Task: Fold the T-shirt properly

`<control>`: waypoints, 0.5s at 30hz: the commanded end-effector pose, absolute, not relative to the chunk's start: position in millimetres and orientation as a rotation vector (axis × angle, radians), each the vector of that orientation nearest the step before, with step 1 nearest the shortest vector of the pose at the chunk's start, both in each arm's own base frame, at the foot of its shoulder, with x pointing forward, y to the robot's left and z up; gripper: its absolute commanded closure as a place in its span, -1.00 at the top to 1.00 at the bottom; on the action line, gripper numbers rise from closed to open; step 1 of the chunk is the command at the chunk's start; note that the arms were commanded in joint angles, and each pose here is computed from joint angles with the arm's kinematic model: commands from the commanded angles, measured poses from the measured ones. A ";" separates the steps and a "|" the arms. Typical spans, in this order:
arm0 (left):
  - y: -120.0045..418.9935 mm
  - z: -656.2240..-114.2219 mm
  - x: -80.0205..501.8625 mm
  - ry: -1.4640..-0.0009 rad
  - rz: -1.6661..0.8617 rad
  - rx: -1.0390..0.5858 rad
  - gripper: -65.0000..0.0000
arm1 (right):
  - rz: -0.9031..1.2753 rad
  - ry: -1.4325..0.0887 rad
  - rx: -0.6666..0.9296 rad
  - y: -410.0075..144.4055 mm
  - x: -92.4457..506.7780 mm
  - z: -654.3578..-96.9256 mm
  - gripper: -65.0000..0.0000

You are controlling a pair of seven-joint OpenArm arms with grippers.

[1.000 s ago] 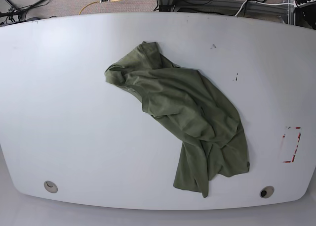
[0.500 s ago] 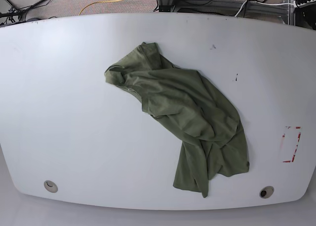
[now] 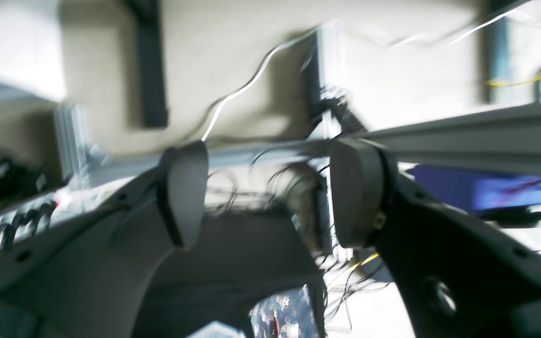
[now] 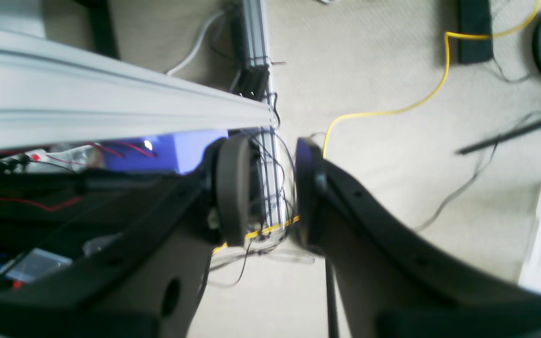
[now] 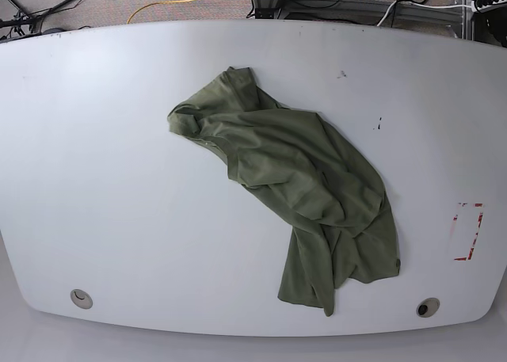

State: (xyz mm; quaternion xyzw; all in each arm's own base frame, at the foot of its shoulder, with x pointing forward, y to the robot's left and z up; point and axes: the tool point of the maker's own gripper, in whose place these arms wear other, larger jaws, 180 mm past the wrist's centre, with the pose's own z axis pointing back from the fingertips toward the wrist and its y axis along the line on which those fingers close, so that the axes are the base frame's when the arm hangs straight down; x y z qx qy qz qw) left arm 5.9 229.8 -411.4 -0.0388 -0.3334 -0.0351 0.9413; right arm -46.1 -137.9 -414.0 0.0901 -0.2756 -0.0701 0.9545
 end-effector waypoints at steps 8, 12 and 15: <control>254.0 -364.0 34.2 -0.813 -0.064 0.023 0.16 | -0.162 -0.744 0.202 -145.5 1.9 -365.4 -0.49; 254.3 -359.2 41.6 -0.836 -0.071 0.026 0.16 | -0.150 -0.837 0.210 -145.4 36.3 -363.4 -0.47; 255.7 -357.1 47.5 -0.854 -0.070 0.032 0.17 | -0.134 -0.860 0.219 -142.7 53.8 -365.6 -0.47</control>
